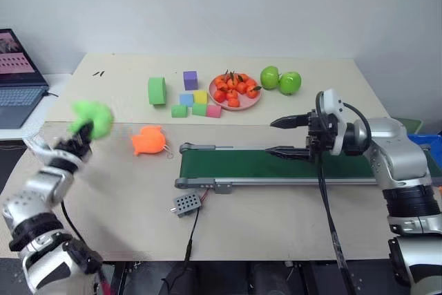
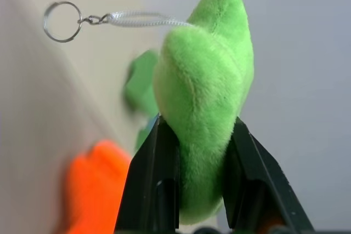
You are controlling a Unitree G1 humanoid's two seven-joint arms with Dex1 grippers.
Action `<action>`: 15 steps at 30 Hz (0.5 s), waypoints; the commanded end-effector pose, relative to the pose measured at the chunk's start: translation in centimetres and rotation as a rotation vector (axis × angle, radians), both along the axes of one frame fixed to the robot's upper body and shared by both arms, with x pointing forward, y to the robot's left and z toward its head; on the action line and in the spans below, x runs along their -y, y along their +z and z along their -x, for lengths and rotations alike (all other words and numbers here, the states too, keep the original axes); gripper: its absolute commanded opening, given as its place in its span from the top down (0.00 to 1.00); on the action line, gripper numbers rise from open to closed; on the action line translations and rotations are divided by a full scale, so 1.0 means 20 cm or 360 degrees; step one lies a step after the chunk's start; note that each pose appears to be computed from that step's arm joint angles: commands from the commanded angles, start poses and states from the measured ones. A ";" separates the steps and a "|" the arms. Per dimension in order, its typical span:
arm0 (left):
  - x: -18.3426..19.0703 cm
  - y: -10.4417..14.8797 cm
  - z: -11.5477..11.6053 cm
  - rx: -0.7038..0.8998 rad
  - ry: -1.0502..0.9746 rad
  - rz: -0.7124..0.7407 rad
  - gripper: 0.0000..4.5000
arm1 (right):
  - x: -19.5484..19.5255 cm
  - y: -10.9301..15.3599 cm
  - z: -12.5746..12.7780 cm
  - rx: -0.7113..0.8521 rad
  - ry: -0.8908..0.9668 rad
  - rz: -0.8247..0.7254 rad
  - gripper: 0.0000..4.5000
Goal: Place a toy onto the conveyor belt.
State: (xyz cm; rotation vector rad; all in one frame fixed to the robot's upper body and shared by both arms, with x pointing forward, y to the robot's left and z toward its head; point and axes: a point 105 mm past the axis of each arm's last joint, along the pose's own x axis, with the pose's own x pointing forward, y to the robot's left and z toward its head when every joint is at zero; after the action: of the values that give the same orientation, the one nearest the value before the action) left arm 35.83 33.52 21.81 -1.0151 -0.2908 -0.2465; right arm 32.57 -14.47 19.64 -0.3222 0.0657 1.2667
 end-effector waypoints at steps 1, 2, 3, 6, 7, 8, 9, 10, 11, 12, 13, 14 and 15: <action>0.08 0.36 -0.01 0.0329 0.0152 -0.0220 0.79 | 0.01 0.08 0.00 0.0087 0.0007 -0.0002 0.00; 0.17 0.44 -0.03 0.0370 0.0138 -0.0339 0.79 | 0.01 0.08 0.00 0.0088 0.0007 -0.0003 0.00; 0.25 0.48 -0.05 0.0389 0.0112 -0.0445 0.79 | 0.01 0.08 0.00 0.0090 0.0006 -0.0003 0.00; 0.51 0.49 -0.12 0.0366 0.0078 -0.0990 0.79 | 0.01 0.07 0.00 0.0082 0.0020 0.0018 0.00; 0.57 0.45 -0.16 0.0322 0.0083 -0.1199 0.79 | 0.00 0.06 0.00 0.0076 0.0030 0.0034 0.00; 0.63 0.41 -0.17 0.0313 0.0094 -0.1435 0.79 | 0.01 0.06 0.00 0.0076 0.0037 0.0046 0.00; 0.67 0.38 -0.18 0.0321 0.0096 -0.1586 0.79 | 0.01 0.06 0.00 0.0076 0.0041 0.0052 0.00; 0.70 0.35 -0.18 0.0358 0.0115 -0.1790 0.79 | 0.01 0.07 0.00 0.0082 0.0038 0.0051 0.00; 0.74 0.31 -0.17 0.0433 0.0159 -0.2101 0.79 | 0.02 0.09 -0.01 0.0096 0.0032 0.0050 0.00; 0.78 0.27 -0.16 0.0521 0.0188 -0.2386 0.79 | 0.03 0.11 -0.02 0.0108 0.0025 0.0045 0.00; 0.81 0.23 -0.15 0.0593 0.0194 -0.2577 0.79 | 0.03 0.12 -0.02 0.0116 0.0021 0.0043 0.00; 0.83 0.20 -0.14 0.0672 0.0207 -0.2724 0.79 | 0.04 0.13 -0.02 0.0122 0.0016 0.0042 0.00; 0.84 0.18 -0.12 0.0749 0.0222 -0.2834 0.79 | 0.04 0.13 -0.02 0.0124 0.0012 0.0046 0.00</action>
State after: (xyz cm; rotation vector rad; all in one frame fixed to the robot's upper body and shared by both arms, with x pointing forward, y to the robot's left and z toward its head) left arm 39.21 17.72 23.94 0.6541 -0.2884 -0.4439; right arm 33.09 -15.13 20.17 -0.3517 0.0894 1.2691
